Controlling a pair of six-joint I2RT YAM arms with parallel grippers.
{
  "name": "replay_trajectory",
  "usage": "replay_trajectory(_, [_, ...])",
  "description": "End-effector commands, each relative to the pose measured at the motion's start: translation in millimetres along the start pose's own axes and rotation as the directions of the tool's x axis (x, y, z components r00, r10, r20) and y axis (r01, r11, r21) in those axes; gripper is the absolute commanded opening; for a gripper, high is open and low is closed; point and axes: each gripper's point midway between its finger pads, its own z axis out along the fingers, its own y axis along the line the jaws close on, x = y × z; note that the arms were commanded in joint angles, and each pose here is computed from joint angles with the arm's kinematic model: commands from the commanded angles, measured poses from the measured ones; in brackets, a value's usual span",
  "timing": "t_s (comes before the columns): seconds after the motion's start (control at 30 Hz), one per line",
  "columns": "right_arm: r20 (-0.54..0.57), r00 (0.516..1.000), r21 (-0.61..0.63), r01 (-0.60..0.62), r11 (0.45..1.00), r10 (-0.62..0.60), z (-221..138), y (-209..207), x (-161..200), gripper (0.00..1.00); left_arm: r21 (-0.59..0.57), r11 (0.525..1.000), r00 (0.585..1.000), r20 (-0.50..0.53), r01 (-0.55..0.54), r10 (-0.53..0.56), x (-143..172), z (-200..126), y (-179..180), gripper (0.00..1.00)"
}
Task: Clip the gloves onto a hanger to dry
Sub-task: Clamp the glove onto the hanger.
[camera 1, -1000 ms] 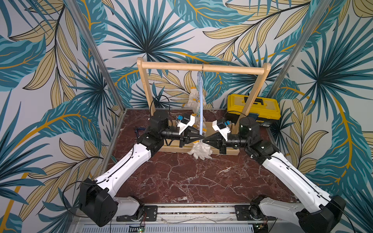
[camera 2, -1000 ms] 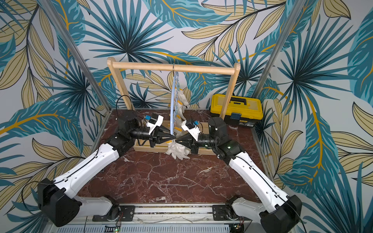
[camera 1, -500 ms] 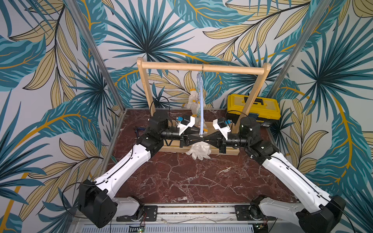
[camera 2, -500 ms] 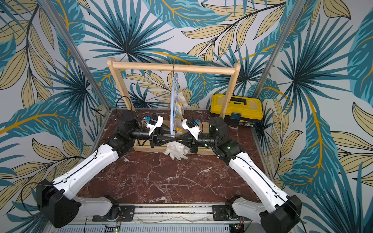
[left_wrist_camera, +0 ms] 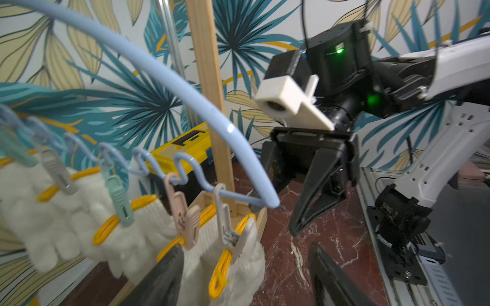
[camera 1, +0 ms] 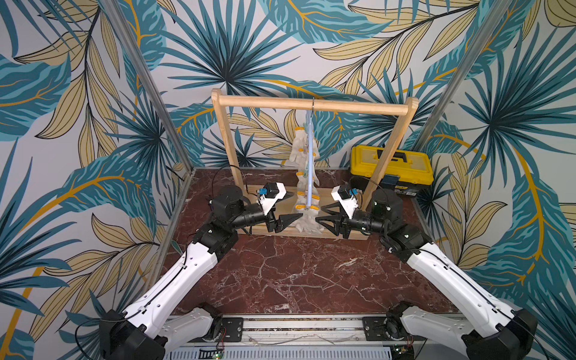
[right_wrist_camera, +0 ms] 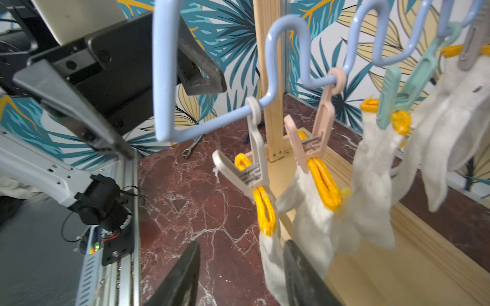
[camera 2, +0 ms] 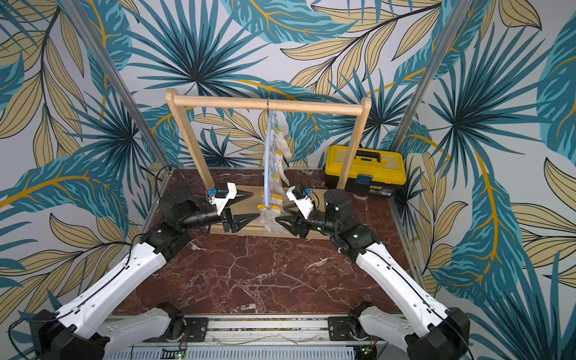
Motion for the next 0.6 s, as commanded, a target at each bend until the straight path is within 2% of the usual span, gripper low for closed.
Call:
replay_trajectory(0.0, [-0.013,1.0,0.134,-0.009,0.991,0.01,-13.3,-16.4,11.8,0.57,-0.236,0.971,0.998,-0.032,0.038,-0.047,23.5,-21.4,37.1,0.76])
replay_trajectory(0.1, [-0.045,0.999,0.255,-0.013,0.967,0.025,-23.6,-35.4,23.8,0.62,-0.354,0.933,0.996,-0.05,0.057,-0.08,43.1,-40.1,54.8,0.79])
replay_trajectory(0.2, [-0.054,0.996,0.44,-0.036,0.897,0.066,-36.6,-72.7,35.3,0.67,-0.5,0.863,0.986,-0.091,0.074,-0.137,77.6,-61.2,79.2,0.81])
replay_trajectory(0.23, [-0.05,0.995,0.501,-0.046,0.864,0.082,-42.4,-86.3,40.4,0.69,-0.562,0.824,0.981,-0.107,0.075,-0.163,92.2,-70.1,90.0,0.81])
replay_trajectory(0.3, [-0.01,0.995,0.589,-0.077,0.804,0.102,-53.6,-107.6,43.7,0.73,-0.705,0.705,0.971,-0.108,0.077,-0.214,117.5,-92.9,114.8,0.83])
replay_trajectory(0.37, [0.032,0.993,0.643,-0.109,0.758,0.115,-63.2,-123.1,51.8,0.77,-0.784,0.616,0.97,-0.081,0.079,-0.227,138.0,-113.5,130.1,0.85])
replay_trajectory(0.47, [0.1,0.984,0.722,-0.172,0.671,0.145,-79.9,-147.4,69.0,0.82,-0.85,0.518,0.972,-0.026,0.101,-0.233,163.5,-138.4,143.4,0.88])
replay_trajectory(0.57, [0.128,0.974,0.79,-0.215,0.574,0.189,-95.8,-170.1,94.0,0.85,-0.89,0.444,0.967,-0.015,0.103,-0.256,184.6,-159.8,153.6,0.89])
